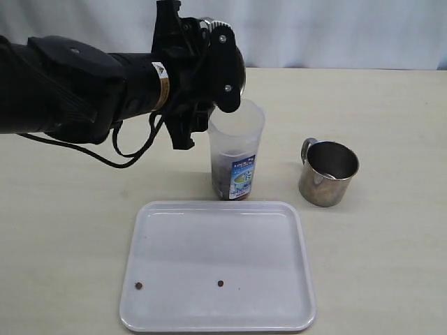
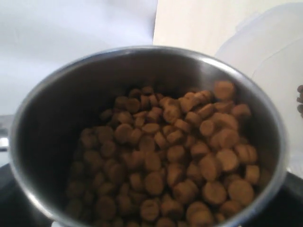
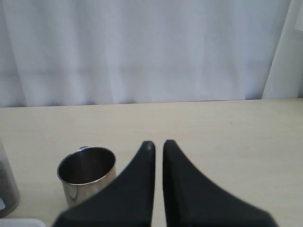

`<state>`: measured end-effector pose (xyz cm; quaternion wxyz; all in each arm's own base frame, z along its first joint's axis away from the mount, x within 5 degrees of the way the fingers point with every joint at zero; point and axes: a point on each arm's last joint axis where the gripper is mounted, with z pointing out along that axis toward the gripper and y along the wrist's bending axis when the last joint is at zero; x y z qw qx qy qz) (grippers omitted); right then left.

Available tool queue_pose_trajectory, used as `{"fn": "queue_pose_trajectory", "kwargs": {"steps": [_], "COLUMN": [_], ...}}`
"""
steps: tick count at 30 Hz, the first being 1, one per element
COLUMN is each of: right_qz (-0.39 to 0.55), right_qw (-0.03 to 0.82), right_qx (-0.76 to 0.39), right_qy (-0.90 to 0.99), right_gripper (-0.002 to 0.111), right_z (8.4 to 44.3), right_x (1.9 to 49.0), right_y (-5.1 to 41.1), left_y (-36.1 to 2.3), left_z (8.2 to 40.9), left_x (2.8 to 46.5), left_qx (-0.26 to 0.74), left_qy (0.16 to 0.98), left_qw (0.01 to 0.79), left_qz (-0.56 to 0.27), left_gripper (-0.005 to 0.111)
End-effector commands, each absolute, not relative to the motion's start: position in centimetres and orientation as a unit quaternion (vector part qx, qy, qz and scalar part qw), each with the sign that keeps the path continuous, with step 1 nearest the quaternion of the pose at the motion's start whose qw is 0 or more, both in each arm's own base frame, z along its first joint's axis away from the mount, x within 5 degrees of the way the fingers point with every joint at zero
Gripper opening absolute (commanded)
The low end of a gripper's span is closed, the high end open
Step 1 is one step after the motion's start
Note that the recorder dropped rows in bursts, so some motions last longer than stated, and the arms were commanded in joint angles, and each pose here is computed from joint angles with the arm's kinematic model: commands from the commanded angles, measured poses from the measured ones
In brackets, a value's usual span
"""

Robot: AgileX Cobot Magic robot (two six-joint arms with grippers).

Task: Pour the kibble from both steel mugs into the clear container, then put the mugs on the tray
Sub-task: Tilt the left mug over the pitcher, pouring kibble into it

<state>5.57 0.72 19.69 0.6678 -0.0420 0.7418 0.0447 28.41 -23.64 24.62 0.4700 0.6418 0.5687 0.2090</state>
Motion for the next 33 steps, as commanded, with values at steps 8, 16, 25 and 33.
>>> {"fn": "queue_pose_trajectory", "kwargs": {"steps": [8, 16, 25, 33], "right_qz": [0.042, 0.042, 0.042, 0.042], "right_qw": [0.668, 0.668, 0.668, 0.668], "right_qx": [-0.047, -0.047, -0.047, -0.047], "right_qy": [0.742, 0.742, 0.742, 0.742], "right_gripper": [0.005, 0.005, 0.005, 0.005], "right_z": [19.57, 19.57, 19.57, 19.57], "right_x": [5.55, 5.55, 5.55, 5.55], "right_y": [0.72, 0.72, 0.72, 0.72], "left_y": [-23.76, -23.84, -23.84, -23.9], "left_z": [25.26, 24.41, 24.41, 24.54], "left_x": [28.65, 29.18, 29.18, 29.22], "left_qx": [0.649, 0.664, 0.684, 0.691], "left_qy": [0.544, 0.529, 0.503, 0.492], "left_qw": [0.478, 0.457, 0.447, 0.444], "left_qz": [0.235, 0.265, 0.282, 0.289], "left_gripper": [0.0, 0.0, 0.0, 0.0]}}
